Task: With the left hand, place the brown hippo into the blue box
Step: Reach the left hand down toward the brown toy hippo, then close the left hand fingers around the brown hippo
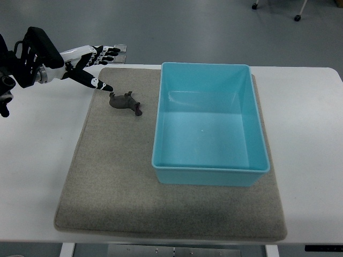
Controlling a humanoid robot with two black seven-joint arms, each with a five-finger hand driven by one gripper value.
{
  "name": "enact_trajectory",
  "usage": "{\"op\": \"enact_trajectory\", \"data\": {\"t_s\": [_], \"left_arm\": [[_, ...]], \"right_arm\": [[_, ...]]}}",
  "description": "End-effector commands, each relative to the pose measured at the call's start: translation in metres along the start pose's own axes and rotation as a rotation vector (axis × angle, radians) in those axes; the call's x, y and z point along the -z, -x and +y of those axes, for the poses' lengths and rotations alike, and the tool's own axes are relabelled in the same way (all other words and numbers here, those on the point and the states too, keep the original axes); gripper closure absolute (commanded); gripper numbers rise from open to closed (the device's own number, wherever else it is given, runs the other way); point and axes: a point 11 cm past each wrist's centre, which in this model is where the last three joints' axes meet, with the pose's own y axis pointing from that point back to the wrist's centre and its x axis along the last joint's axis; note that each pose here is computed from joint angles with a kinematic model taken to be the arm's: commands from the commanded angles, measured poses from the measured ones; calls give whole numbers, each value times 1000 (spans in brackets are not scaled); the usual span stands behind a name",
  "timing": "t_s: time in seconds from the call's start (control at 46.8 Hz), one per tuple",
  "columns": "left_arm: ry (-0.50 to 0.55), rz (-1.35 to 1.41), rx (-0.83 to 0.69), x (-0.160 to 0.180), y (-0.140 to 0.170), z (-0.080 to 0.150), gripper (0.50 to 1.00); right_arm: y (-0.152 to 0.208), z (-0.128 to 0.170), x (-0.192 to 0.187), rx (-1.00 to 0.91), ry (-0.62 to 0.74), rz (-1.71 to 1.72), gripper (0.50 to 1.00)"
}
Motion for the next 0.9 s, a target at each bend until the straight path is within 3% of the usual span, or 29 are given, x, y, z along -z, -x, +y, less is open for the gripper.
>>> {"op": "enact_trajectory", "data": {"t_s": [0.0,0.192,0.449,0.876], "left_arm": [[-25,-69,-7,4,3,-2,501],[-52,-184,-14,10,6,-3,506],[-69,-286,54,11,32,-21,506],[-77,-390,44,11,37,-30,521]], "right_arm": [[0,0,1,0,-1,0,564],[0,0,1,0,-1,0,564],[0,0,0,0,0,0,564],[0,0,0,0,0,0,564]]}}
